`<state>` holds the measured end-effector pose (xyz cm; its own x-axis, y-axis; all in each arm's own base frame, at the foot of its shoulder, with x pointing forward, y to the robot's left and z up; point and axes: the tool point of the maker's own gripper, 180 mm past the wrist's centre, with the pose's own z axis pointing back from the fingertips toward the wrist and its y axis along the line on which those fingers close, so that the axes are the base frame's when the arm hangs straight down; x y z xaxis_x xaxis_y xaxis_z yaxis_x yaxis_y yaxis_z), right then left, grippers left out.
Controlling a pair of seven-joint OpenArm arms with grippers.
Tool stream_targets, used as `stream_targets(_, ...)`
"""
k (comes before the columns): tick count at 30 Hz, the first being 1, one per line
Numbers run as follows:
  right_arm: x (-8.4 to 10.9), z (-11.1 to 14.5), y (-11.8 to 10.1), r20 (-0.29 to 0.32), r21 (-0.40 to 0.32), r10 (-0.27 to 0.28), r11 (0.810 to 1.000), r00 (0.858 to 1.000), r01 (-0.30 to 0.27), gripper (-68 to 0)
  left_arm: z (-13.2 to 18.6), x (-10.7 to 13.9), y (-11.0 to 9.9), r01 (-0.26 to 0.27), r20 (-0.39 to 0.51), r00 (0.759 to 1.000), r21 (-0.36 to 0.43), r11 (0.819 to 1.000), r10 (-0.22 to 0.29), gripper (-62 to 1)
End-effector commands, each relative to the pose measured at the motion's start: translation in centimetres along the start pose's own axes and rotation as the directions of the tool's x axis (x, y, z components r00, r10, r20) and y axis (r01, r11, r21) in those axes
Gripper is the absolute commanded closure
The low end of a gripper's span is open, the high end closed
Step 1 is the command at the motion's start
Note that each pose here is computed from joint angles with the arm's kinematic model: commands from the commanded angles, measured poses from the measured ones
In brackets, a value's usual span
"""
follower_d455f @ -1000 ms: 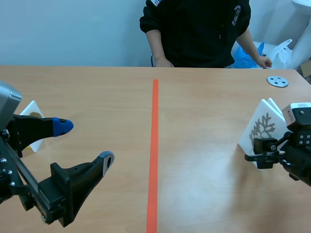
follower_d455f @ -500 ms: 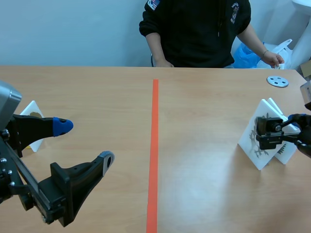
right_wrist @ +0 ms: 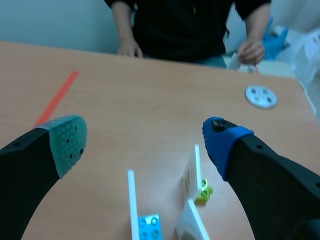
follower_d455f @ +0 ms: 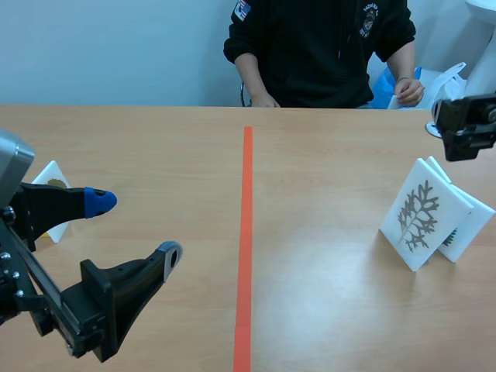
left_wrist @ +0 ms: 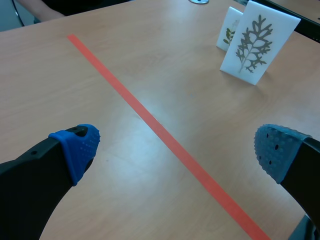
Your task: Sort the leaf by its shape. The table is split by an orange tape line. A compound leaf with several leaflets goes to the left side, a simple leaf with one blade goes to the right side. Return to the home posture when a red brick is placed on the table.
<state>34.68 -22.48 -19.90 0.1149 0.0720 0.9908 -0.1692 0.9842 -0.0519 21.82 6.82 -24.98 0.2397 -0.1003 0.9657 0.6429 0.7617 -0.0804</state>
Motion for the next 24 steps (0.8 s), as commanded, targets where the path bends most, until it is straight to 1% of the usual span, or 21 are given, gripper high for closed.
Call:
stream_targets(1, 0.9, 0.7, 0.4, 0.018, 0.03, 0.015, 0.999, 1.0, -0.016, -51.2, 0.0, 0.8, 0.2, -0.001, 0.032, 0.999, 0.007, 1.0, 0.001, -62.3)
stream_targets(4, 1.5, 1.8, 2.2, 0.031, 0.096, 0.012, 0.995, 0.999, -0.015, -60.5, 0.0, 0.8, 0.2, -0.001, 0.035, 0.999, 0.006, 1.0, 0.001, -62.3)
stream_targets(6, 1.1, 2.8, 3.8, 0.014, 0.153, 0.004, 0.988, 1.0, -0.006, -67.2, 0.0, 0.8, 0.2, -0.001, 0.034, 0.999, 0.006, 1.0, 0.001, -62.3)
stream_targets(9, -0.1, 4.4, 6.5, -0.029, 0.241, -0.008, 0.97, 1.0, 0.015, -67.9, 0.0, 0.8, 0.2, -0.001, 0.034, 0.999, 0.006, 1.0, 0.001, -62.3)
stream_targets(12, -0.8, 5.9, 8.2, -0.062, 0.292, -0.008, 0.956, 0.998, 0.026, -67.9, 0.0, 0.8, 0.2, -0.001, 0.035, 0.999, 0.006, 1.0, 0.001, -62.3)
stream_targets(15, -1.2, 7.0, 9.2, -0.087, 0.312, -0.008, 0.949, 0.996, 0.035, -67.9, 0.0, 0.9, 0.2, -0.004, 0.036, 0.999, 0.006, 1.0, 0.004, -62.3)
stream_targets(19, -2.4, 7.7, 9.8, -0.126, 0.32, -0.021, 0.945, 0.992, 0.061, -67.9, 0.0, 1.0, 0.2, -0.018, 0.045, 0.999, 0.005, 1.0, 0.018, -62.3)
stream_targets(24, -3.3, 7.9, 11.7, -0.154, 0.359, -0.041, 0.929, 0.987, 0.095, -67.9, 0.0, 1.1, 0.2, -0.024, 0.049, 0.999, 0.005, 1.0, 0.024, -62.3)
